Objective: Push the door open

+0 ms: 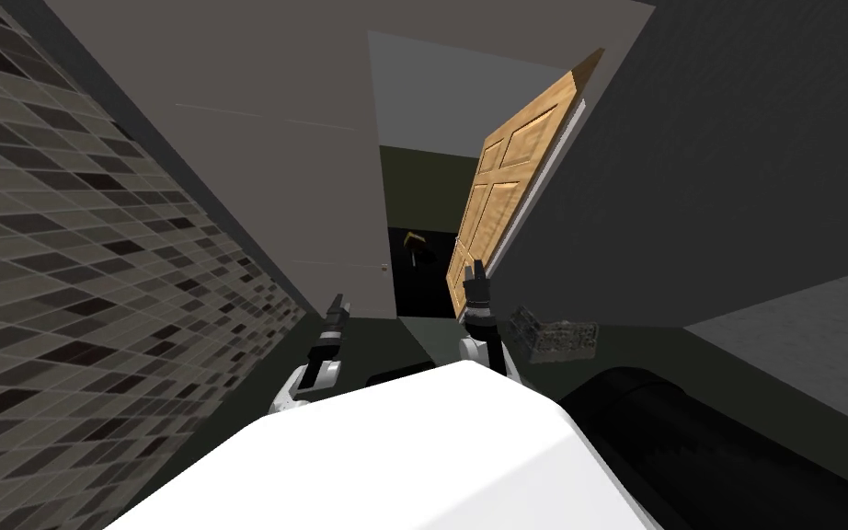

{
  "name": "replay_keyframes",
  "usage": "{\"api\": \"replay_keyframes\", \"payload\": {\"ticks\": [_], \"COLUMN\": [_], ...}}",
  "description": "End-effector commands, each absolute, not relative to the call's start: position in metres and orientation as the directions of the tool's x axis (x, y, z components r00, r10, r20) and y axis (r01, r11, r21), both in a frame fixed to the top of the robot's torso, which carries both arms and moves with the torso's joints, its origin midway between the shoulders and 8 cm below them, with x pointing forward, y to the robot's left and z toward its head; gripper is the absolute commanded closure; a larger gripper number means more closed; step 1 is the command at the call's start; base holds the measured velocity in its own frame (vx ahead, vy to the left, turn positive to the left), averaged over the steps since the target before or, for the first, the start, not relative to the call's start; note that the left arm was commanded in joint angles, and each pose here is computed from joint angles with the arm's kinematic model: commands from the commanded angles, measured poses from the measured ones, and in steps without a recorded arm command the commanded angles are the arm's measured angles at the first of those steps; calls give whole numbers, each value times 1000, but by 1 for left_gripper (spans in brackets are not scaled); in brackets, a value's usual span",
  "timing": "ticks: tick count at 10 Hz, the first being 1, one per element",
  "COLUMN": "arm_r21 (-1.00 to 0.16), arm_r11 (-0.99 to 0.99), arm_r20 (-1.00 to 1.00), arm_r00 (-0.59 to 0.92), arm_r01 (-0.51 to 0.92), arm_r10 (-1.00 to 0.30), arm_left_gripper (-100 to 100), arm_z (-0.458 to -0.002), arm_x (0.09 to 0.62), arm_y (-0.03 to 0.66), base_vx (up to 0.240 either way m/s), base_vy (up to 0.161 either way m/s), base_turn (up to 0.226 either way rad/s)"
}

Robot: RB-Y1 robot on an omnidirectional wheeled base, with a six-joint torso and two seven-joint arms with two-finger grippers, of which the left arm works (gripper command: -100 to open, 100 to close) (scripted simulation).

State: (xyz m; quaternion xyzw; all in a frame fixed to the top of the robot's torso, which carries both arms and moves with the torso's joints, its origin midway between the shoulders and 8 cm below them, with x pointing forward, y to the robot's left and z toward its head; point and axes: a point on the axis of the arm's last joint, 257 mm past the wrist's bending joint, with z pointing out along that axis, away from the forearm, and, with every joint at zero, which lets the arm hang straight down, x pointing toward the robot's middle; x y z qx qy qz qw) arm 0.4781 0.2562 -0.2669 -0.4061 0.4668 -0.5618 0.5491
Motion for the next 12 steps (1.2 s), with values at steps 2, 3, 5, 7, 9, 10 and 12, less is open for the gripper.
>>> {"api": "replay_keyframes", "payload": {"ticks": [2,3,5,7,9,10,12], "arm_r21": [-978,-980,-984,-988,-991,-992,-994], "arm_r11": [37,36,34,32,29,28,24], "arm_r20": [-53,-52,-48,-45,-40,-38,-34], "arm_r00": [-72,-74,-78,-81,-84,-86,-89], "arm_r01": [207,196,173,152,131,121,102], "arm_r10": [-996,-996,-996,-996,-996,-996,-995], "arm_left_gripper": [-100,-100,-100,-100,-100,-100,-100], "arm_z": [-285,-291,-304,-316,-327,-333,-342], "arm_x": [480,481,482,482,483,483,482], "arm_y": [256,256,256,256,255,255,254], "base_vx": [121,102,101,92,99,98,101], "base_vy": [-27,-17,-29,-29,-16,-24,-5], "base_turn": [-54,-53,-46,-47,-39,-49,-38]}}
